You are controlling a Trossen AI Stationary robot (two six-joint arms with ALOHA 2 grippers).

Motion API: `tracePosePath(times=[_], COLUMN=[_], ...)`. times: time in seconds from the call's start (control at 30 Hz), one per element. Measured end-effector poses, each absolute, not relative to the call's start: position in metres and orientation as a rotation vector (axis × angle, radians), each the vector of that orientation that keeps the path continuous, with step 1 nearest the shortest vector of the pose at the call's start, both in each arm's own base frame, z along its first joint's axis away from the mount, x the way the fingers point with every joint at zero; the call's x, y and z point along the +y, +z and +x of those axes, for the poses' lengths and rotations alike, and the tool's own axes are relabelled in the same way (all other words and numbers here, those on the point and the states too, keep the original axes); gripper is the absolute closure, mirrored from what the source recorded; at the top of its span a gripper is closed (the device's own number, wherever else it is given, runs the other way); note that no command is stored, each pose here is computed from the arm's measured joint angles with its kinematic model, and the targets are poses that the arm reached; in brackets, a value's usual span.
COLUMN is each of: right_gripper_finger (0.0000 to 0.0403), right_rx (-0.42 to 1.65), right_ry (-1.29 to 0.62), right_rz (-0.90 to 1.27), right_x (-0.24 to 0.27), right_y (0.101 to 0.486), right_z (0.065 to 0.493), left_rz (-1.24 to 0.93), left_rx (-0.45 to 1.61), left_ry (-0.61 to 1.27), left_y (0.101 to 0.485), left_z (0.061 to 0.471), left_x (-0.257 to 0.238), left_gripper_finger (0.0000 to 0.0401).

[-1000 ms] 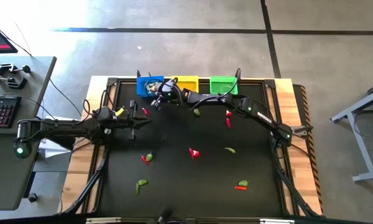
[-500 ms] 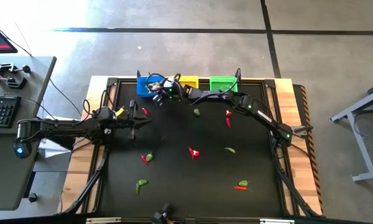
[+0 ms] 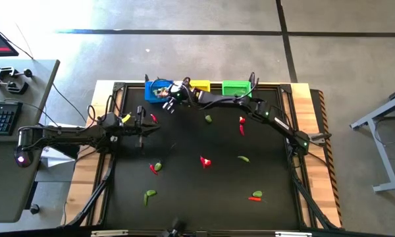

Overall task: Sort produce into baskets
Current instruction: Put the red mushroom into the blue bin

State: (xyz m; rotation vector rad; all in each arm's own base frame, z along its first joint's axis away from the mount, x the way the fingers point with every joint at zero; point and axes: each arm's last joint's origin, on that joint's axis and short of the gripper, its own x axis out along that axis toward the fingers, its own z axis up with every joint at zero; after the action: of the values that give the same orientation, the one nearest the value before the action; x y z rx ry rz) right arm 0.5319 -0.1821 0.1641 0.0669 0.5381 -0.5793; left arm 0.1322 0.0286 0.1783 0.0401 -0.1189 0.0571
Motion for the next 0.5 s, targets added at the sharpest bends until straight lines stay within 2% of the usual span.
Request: tracePosePath(times=[0.5], right_gripper_finger=[0.0403], right_rx=[0.611], right_ry=[-0.608], right_rz=[-0.009], right_x=[-0.150], right_y=[0.166], right_z=[0.536], left_rz=[0.047], left_rx=[-0.118], left_ry=[0.057], left_y=[0.178], left_z=[0.132], left_x=[0.029], left_gripper_finger=[0.0401])
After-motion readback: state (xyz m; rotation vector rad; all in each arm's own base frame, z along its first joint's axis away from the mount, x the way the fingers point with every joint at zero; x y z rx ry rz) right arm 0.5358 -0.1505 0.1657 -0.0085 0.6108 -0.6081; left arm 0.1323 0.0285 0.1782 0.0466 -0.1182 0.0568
